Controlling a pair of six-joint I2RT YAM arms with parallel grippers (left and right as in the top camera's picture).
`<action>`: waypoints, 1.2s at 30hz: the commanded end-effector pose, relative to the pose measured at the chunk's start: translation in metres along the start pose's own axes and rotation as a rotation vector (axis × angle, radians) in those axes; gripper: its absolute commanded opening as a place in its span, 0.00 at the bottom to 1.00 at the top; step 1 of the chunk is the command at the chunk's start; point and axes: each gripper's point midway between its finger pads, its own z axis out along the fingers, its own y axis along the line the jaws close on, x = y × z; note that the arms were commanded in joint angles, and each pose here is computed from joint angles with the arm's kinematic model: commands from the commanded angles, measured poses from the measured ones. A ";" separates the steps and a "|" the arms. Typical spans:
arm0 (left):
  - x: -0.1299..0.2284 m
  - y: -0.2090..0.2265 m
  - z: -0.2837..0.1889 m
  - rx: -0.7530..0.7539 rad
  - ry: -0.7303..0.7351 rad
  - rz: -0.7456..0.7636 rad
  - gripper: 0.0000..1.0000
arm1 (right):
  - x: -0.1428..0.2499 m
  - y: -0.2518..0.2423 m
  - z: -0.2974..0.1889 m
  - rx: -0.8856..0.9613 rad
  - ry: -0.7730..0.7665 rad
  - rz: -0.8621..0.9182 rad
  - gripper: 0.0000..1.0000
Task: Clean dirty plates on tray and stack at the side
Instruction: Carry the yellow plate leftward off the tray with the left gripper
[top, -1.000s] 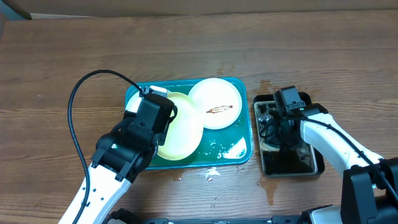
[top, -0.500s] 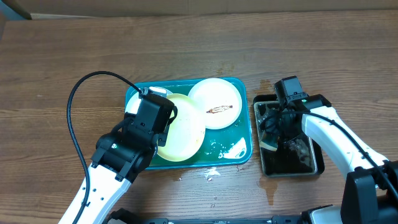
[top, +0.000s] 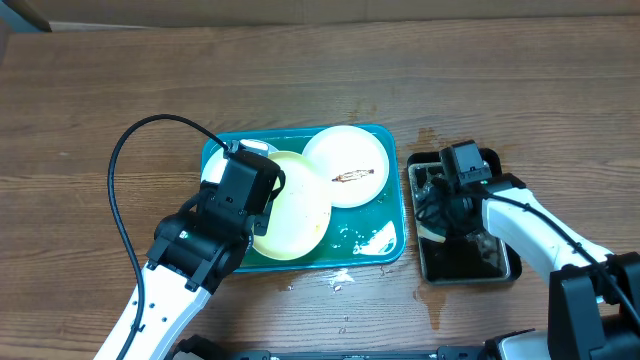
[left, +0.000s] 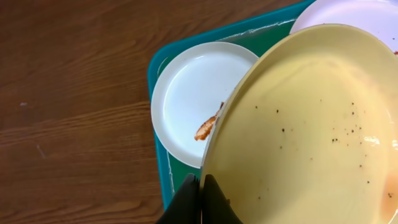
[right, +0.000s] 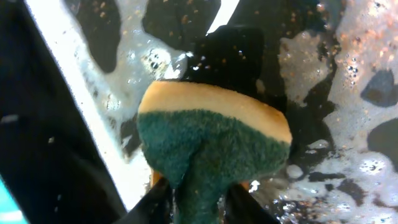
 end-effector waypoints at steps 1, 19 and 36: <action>-0.009 0.000 -0.007 0.025 -0.027 -0.044 0.04 | 0.004 -0.003 0.002 -0.001 -0.004 0.027 0.18; -0.009 0.015 -0.007 0.003 -0.011 -0.110 0.04 | 0.011 -0.009 0.005 0.020 0.012 -0.005 0.04; 0.031 0.167 0.026 -0.103 0.088 -0.738 0.04 | 0.011 -0.009 0.005 0.020 0.013 -0.005 0.04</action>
